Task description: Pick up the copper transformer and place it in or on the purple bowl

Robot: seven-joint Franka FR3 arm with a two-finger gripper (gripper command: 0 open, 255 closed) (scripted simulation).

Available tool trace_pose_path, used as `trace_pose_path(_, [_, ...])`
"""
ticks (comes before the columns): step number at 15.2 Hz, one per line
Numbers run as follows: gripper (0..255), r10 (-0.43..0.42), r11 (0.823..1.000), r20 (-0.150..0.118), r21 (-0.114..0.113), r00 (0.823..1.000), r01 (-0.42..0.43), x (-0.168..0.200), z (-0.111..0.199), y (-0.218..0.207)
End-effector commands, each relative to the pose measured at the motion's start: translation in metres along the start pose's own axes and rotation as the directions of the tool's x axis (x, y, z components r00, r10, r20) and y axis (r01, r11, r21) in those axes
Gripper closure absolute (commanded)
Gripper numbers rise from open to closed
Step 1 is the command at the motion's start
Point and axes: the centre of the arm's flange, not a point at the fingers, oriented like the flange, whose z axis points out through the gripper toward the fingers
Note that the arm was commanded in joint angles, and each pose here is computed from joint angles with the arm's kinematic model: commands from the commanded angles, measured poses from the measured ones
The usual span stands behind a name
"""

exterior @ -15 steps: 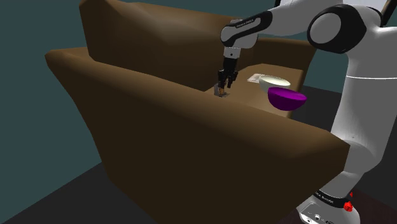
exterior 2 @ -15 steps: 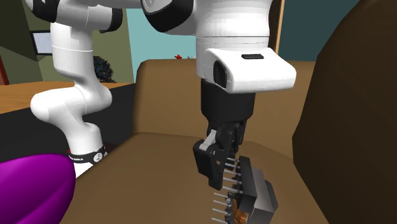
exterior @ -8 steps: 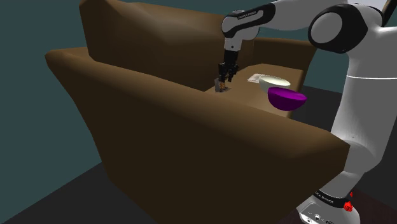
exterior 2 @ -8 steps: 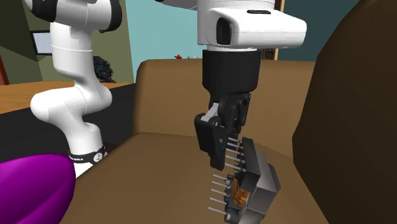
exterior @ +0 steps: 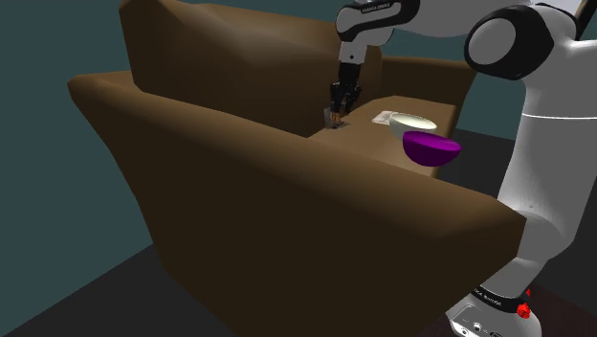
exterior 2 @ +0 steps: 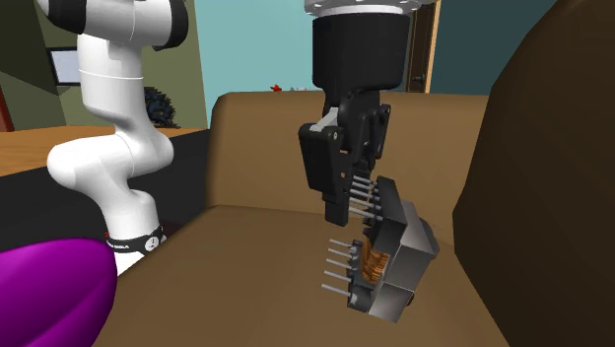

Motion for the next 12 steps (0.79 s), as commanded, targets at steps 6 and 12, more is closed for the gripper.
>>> trace_pose_path(6, [255, 0.000, 1.000, 0.000, 0.000, 1.000, 0.000, -0.002, -0.037, -0.004])
trace_pose_path(12, [255, 0.000, 1.000, 0.000, 0.000, 1.000, 0.000, -0.004, -0.068, -0.007])
